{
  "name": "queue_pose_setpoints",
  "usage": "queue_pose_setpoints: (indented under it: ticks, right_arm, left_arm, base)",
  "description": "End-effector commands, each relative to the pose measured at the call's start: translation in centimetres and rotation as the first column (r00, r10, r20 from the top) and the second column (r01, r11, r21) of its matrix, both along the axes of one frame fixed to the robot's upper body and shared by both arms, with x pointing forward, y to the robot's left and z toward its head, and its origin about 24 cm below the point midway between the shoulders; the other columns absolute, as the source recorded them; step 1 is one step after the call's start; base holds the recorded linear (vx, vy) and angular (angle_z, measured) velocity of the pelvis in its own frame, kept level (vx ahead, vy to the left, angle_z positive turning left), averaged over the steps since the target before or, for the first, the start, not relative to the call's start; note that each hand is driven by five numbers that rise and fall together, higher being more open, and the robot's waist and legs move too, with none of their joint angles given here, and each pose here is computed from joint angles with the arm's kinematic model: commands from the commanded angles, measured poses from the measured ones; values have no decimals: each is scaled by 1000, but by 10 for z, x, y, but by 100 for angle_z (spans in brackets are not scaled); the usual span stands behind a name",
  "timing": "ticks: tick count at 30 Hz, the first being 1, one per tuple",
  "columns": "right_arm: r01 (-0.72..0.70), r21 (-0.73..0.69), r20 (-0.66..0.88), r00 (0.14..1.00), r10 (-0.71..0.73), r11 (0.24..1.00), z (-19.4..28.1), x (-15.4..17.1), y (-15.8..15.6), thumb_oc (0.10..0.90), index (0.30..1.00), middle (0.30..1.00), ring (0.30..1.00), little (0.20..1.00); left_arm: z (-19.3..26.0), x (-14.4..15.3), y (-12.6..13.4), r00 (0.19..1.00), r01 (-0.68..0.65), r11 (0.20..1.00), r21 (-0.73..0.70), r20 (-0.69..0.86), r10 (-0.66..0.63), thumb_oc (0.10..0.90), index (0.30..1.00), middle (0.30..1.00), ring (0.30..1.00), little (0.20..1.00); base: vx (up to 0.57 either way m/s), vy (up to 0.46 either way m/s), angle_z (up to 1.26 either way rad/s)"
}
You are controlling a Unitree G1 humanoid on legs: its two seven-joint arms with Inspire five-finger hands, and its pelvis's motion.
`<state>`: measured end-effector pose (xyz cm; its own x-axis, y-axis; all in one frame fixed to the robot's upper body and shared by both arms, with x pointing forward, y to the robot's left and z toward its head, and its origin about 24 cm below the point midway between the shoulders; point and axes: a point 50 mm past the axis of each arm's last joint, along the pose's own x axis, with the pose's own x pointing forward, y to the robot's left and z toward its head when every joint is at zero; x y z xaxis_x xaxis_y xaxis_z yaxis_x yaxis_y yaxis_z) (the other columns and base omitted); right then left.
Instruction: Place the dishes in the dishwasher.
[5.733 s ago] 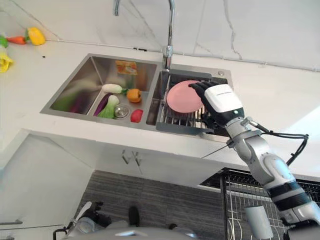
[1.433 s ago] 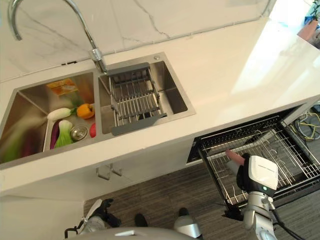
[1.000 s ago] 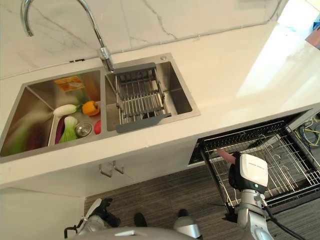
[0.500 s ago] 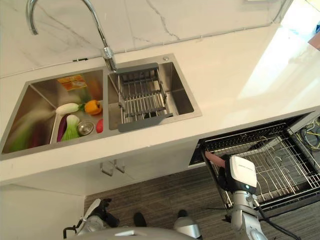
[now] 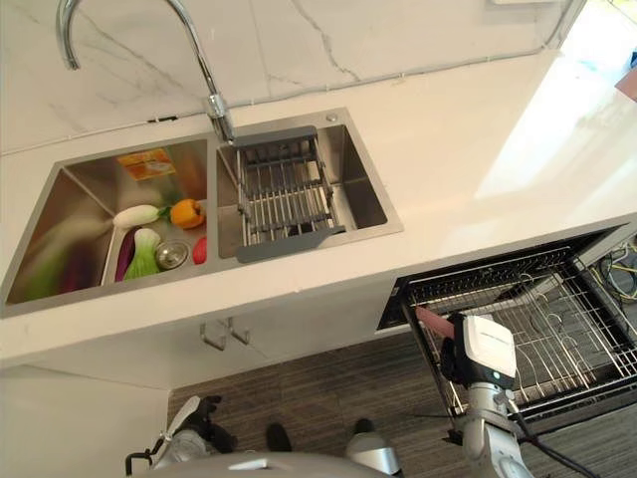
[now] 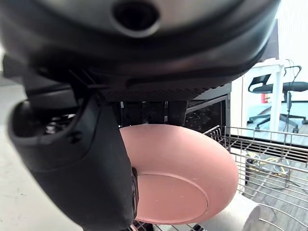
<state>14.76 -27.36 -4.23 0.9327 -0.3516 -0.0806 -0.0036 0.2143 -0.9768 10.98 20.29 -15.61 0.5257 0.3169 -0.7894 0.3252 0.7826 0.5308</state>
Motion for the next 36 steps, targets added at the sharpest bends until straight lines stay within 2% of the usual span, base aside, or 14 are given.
queue_pose_setpoints:
  ticks: [1, 6, 7, 15, 25, 30, 34, 35, 36]
  right_arm:
    - [2, -77, 148, 989, 9, 997, 28, 22, -13, 400, 300, 300, 300, 300]
    - [100, -127, 115, 990, -85, 987, 21, 12, -33, 400, 300, 300, 300, 300]
    - [175, -148, 123, 980, -157, 973, 21, 7, -47, 400, 300, 300, 300, 300]
    - [308, -256, 175, 947, -270, 916, 33, 4, -77, 400, 300, 300, 300, 300]
    - [361, -459, 214, 932, -293, 812, 55, 29, -106, 400, 300, 300, 300, 300]
    - [363, -493, 230, 931, -284, 791, 63, 38, -111, 400, 300, 300, 300, 300]
    - [320, -517, 182, 947, -263, 794, 59, 43, -108, 400, 300, 300, 300, 300]
    - [316, -510, 168, 949, -267, 800, 56, 43, -107, 544, 516, 516, 516, 516]
    - [300, -504, 128, 953, -274, 810, 47, 40, -104, 800, 900, 900, 900, 900]
  left_arm:
    - [0, 6, 0, 1000, 29, 999, 34, -4, -29, 800, 900, 900, 900, 900]
    - [-1, 5, 0, 1000, 28, 999, 36, -5, -28, 800, 900, 900, 900, 900]
    - [-1, 5, -1, 1000, 29, 999, 29, -3, -29, 800, 900, 900, 900, 900]
    - [-1, 3, -2, 999, 40, 999, 21, -9, -39, 800, 900, 900, 900, 900]
    - [-1, 8, -7, 997, 78, 997, -2, 2, -78, 800, 900, 900, 900, 900]
    - [-1, 9, -9, 996, 84, 996, -6, 7, -84, 800, 900, 900, 900, 900]
    - [-2, 7, -9, 996, 87, 996, -7, -6, -87, 800, 900, 900, 900, 900]
    - [-2, 6, -10, 996, 84, 996, -7, -7, -84, 800, 900, 900, 900, 900]
    - [-2, 6, -10, 997, 82, 997, -7, -12, -83, 800, 900, 900, 900, 900]
  base:
    - [0, 0, 0]
    - [0, 0, 0]
    - [0, 0, 0]
    - [0, 0, 0]
    - [1, -3, 1]
    - [3, -15, 6]
    - [1, -26, 10]
    - [6, -25, 8]
    - [7, -15, 5]
